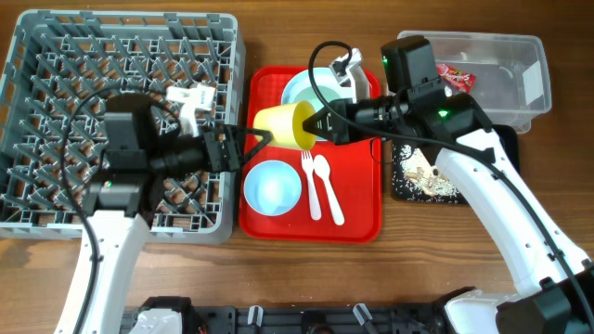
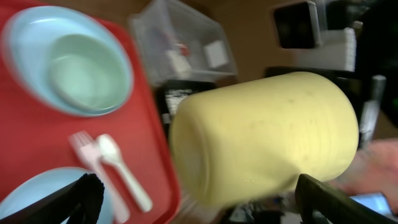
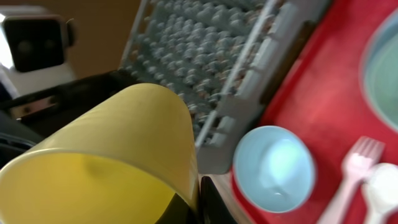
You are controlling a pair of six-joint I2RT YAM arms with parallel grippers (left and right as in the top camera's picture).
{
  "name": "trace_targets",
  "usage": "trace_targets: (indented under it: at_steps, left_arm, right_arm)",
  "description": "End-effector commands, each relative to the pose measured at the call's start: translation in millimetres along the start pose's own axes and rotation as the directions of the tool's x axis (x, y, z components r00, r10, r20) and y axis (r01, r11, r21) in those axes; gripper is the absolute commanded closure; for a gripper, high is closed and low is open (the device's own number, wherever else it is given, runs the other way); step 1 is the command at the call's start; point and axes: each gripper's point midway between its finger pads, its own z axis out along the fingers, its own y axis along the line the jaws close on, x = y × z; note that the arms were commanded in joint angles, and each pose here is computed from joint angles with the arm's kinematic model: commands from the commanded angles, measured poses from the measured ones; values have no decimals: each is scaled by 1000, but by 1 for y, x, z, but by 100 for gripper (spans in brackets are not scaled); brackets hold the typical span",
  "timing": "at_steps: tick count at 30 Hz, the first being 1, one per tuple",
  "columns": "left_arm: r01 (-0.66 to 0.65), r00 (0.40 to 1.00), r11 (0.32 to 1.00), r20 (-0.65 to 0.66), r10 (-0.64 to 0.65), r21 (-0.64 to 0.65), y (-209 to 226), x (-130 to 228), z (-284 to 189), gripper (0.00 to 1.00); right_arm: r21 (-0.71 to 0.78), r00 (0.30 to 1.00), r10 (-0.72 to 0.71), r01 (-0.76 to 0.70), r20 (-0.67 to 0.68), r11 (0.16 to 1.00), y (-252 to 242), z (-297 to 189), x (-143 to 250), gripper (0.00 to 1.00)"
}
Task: Sort waste into correct bins and load items into the dishwasher rack
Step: 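Hand the yellow cup from the right gripper to the left gripper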
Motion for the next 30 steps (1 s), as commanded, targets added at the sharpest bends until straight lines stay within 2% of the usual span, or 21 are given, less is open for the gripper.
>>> trace_targets:
  at_steps: [1,6,11,16,22,30]
  left_arm:
    - [-41,994,972,-88,63,232,-40,9,8,0]
    - [-117,986,947,-81,147,298,-56,8,12,0]
    - [-179,969,897,-85,232,404,-78,13,9,3]
    - [-183,967,893,-88,239,411,-80,15,10,5]
    - [-208,963,886,-72,259,415,-82,12,10,12]
    - [-232,958,878,-56,280,419,-84,10,9,17]
  right_arm:
    - [-168,998,-44,38,-34,985,31,-3,4,96]
    - [-263,996,-69,54,-48,963,47,-7,6,96]
    - [-273,996,-69,52,-52,961,49,-8,7,96]
    - [-273,996,-63,45,-57,961,49,-7,8,96]
    - [-272,996,-59,41,-60,961,49,-7,8,96]
    - [-259,995,3,-28,-99,966,41,-4,18,96]
